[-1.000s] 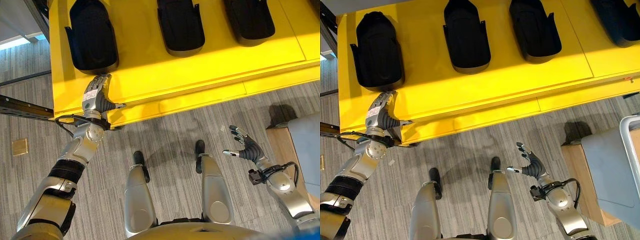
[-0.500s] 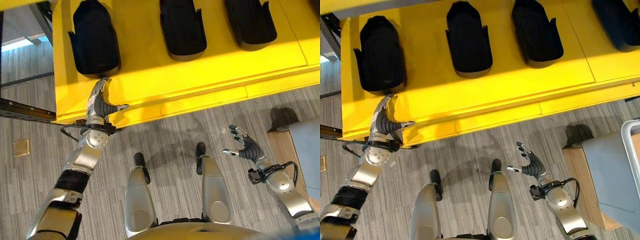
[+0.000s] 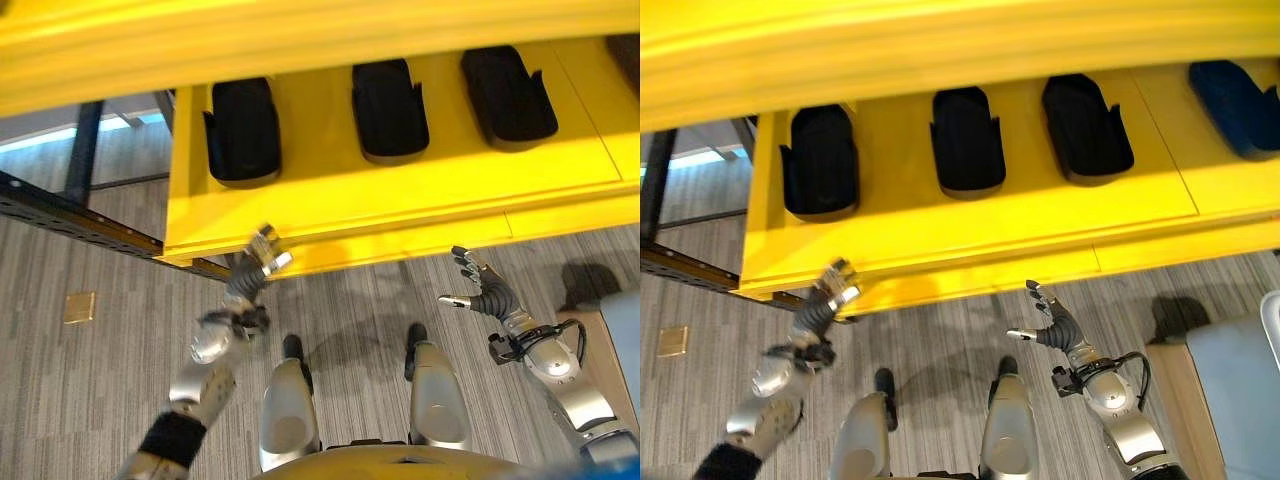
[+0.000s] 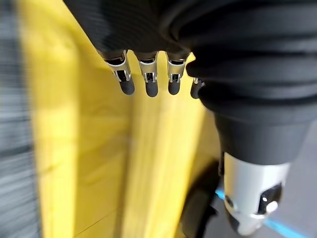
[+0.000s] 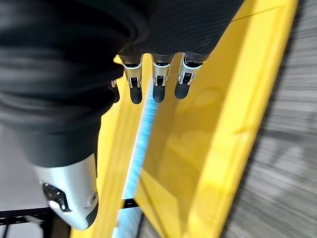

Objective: Move parts from the plastic box to the shelf.

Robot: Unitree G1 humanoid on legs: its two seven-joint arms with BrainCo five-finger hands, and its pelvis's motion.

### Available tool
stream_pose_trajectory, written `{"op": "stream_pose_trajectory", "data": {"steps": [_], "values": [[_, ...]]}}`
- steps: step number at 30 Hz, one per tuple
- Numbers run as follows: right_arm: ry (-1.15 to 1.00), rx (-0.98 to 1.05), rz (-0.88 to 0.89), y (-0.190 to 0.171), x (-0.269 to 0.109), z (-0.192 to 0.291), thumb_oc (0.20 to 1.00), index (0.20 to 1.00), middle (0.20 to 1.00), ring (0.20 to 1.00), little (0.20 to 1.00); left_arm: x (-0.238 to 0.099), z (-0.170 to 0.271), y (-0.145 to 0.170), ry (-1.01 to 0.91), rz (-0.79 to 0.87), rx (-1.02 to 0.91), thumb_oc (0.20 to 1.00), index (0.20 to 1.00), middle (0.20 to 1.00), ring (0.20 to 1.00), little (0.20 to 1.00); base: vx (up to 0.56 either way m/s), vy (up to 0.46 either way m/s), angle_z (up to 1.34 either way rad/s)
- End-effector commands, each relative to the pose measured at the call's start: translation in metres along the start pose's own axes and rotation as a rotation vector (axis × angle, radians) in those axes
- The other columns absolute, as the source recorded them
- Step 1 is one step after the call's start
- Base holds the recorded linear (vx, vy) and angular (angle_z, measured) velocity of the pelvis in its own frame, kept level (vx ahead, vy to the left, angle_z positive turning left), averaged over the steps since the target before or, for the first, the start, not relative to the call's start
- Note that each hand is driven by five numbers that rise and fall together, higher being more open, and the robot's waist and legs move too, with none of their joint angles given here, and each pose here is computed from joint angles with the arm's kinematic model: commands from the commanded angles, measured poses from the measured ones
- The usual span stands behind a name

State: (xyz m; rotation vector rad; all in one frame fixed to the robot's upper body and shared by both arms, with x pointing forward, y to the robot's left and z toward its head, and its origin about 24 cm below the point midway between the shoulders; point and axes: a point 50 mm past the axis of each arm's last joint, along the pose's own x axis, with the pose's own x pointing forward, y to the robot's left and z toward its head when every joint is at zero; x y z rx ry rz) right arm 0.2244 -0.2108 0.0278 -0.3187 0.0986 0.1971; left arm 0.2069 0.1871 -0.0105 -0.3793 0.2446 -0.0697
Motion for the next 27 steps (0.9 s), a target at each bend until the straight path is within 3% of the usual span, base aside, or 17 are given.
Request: {"op": "stream_pose_trajectory", "data": {"steps": [1, 27], "values": [[-0.107, 0.008, -0.003, 0.003, 0.002, 0.016, 1.0, 1.0, 1.0, 1.0, 1.0, -0.002, 0.021, -0.003, -0.099, -0.062, 0.011, 1.0, 1.0, 1.0, 1.0, 1.0, 0.03, -0.005, 0.26], [-0.044, 0.119, 0.027, 0.021, -0.009, 0.0, 1.0, 1.0, 1.0, 1.0, 1.0, -0.022, 0.006, 0.019, -0.076, 0.051, 0.113, 1.0, 1.0, 1.0, 1.0, 1.0, 0.03, 0.0, 0.0]]}}
